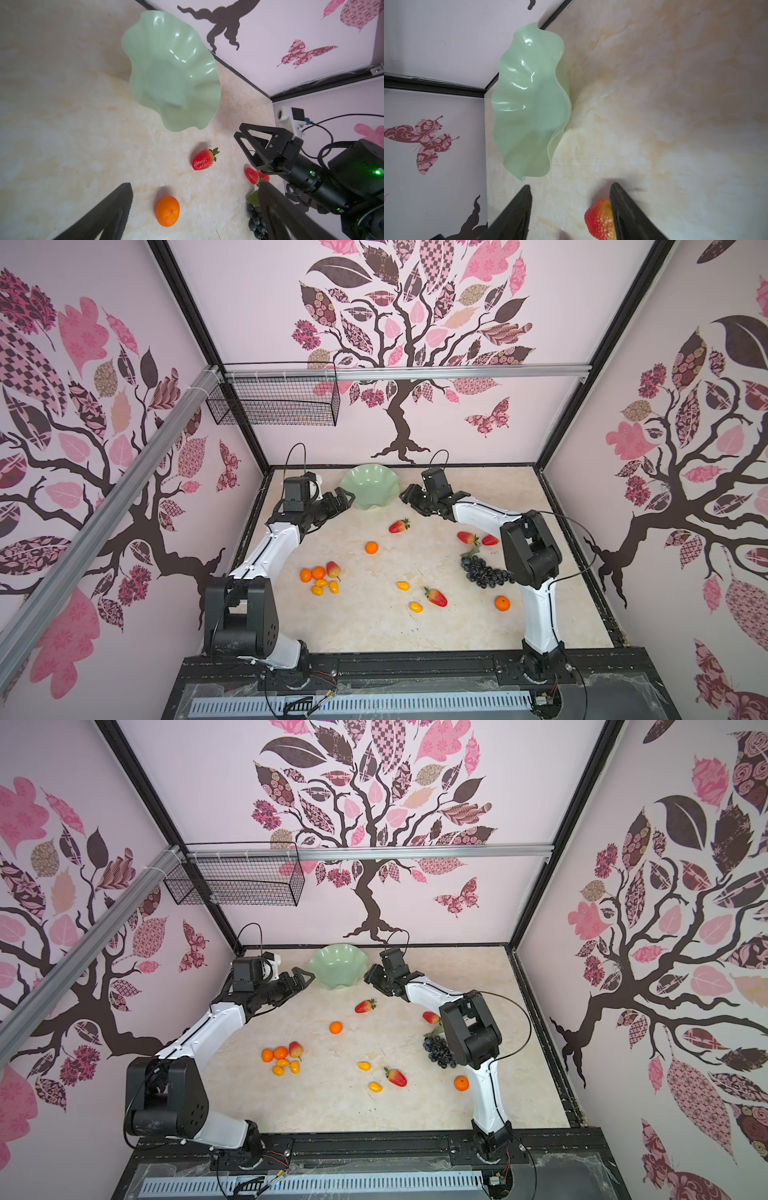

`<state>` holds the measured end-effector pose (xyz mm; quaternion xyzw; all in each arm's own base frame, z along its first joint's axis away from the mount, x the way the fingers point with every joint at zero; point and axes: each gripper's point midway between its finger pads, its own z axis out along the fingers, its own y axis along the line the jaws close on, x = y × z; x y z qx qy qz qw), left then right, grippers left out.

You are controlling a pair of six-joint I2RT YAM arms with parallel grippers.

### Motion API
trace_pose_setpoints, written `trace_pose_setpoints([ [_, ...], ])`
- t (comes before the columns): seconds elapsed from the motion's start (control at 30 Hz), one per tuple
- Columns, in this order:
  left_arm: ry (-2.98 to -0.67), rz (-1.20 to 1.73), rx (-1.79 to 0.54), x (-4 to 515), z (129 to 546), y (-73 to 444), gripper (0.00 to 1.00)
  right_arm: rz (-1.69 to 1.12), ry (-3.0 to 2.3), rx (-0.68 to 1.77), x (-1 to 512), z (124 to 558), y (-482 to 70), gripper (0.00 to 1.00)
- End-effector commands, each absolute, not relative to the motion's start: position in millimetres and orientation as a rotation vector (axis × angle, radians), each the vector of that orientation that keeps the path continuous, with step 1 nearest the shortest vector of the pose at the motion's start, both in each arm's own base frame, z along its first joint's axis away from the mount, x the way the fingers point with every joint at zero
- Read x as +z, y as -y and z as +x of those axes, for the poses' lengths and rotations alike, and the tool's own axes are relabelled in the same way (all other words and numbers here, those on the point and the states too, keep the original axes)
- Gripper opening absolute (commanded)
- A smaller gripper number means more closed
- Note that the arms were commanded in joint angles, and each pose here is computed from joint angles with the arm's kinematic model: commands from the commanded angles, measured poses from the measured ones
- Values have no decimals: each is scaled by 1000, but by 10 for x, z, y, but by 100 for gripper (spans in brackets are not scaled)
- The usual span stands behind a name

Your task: Place and organize the fake fruits in the fruit bowl

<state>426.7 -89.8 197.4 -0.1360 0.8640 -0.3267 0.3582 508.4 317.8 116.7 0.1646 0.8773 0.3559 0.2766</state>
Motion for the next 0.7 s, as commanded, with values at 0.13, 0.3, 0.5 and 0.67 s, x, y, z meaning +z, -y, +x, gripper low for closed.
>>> trace_pose_setpoints([
  [0.13,-2087,-492,-684,2195,4235,535,98,527,-2404,1020,902,5287,-3528,58],
  [0.3,-2079,-495,-696,2199,4238,549,98,526,-2444,1020,755,5375,-3701,54],
  [0.5,-2088,-491,-710,2182,4253,566,98,537,-2490,1003,510,5390,-3813,40],
  [0.67,-2091,-490,-723,2179,4262,565,98,540,-2490,997,513,5393,-3823,30],
])
